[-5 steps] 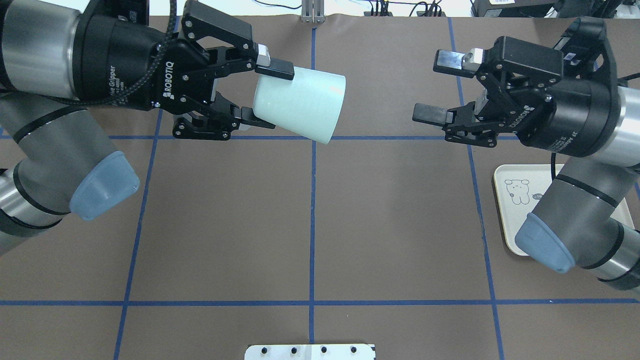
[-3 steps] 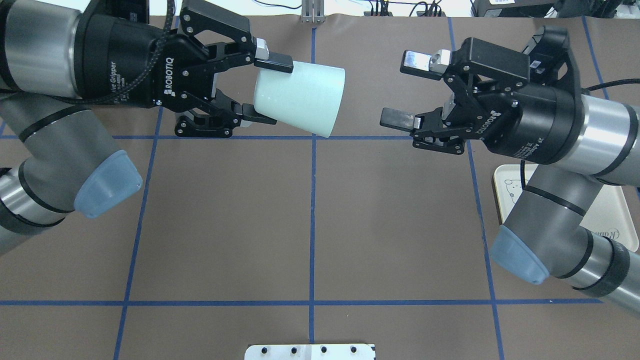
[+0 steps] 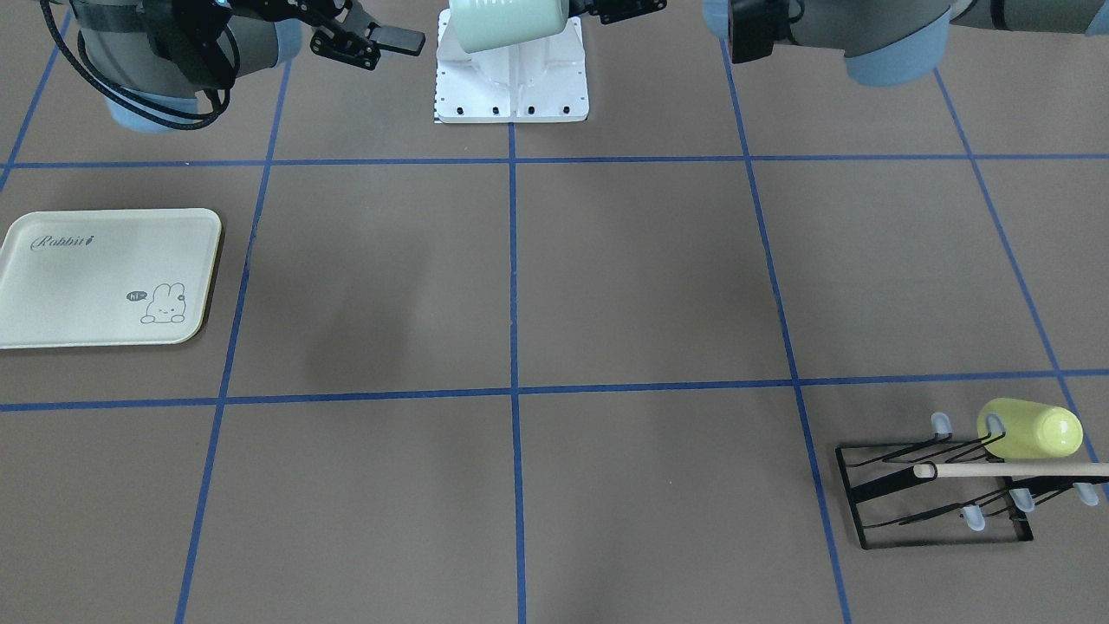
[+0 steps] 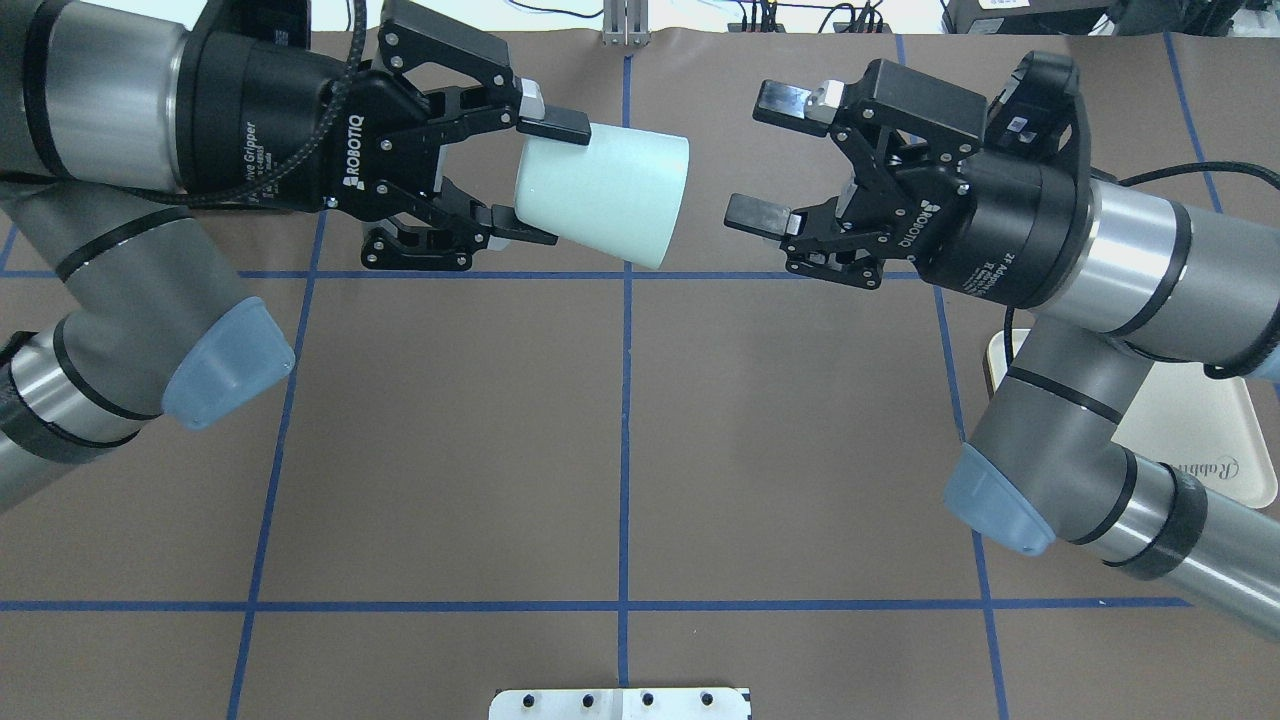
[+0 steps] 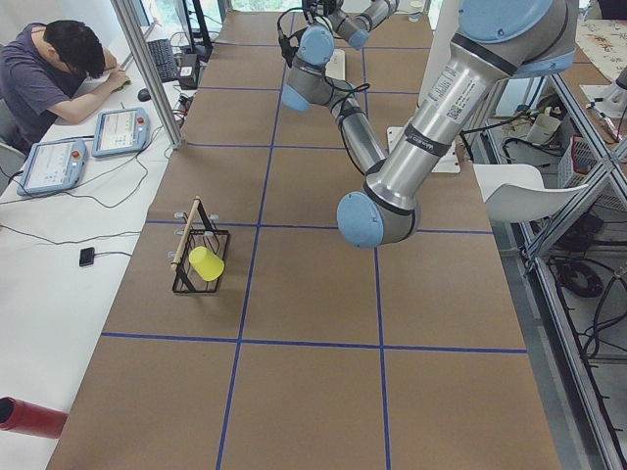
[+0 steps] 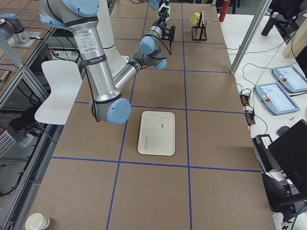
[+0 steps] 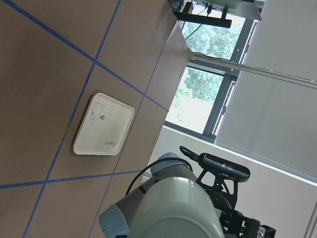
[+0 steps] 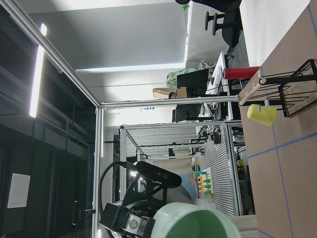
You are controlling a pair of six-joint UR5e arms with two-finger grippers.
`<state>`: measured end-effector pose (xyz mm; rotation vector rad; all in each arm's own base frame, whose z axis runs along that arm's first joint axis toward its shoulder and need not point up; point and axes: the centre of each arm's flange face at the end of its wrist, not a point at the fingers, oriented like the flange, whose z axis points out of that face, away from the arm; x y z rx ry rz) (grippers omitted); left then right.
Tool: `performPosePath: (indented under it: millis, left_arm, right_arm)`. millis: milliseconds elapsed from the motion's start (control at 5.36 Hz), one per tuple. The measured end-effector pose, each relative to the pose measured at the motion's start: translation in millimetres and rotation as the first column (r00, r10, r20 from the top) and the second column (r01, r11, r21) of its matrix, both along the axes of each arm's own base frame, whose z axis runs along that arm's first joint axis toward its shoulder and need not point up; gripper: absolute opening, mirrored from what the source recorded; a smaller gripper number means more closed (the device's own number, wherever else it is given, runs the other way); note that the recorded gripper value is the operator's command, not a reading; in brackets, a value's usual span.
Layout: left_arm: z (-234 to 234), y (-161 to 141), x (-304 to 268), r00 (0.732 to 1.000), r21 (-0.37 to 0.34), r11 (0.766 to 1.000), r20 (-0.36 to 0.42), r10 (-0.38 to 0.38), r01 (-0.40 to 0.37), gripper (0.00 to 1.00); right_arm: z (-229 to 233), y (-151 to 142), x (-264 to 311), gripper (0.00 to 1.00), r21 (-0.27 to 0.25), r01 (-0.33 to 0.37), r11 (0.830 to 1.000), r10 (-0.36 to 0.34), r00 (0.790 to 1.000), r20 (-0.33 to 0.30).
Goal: Left arm grabs green cup and hands to right arm on tray
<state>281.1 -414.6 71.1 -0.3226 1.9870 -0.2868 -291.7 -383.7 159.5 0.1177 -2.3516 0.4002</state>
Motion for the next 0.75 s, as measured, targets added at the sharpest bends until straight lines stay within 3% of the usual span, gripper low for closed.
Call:
performPosePath:
  millis: [746]
  left_arm:
    - [-0.6, -2.8, 4.0, 1.0, 0.0, 1.0, 0.009, 0.005, -0.005, 0.42]
  right_arm:
    - [-12.3, 0.5, -6.3, 0.98, 0.005, 0.024, 1.0, -0.024, 1.0, 0.021]
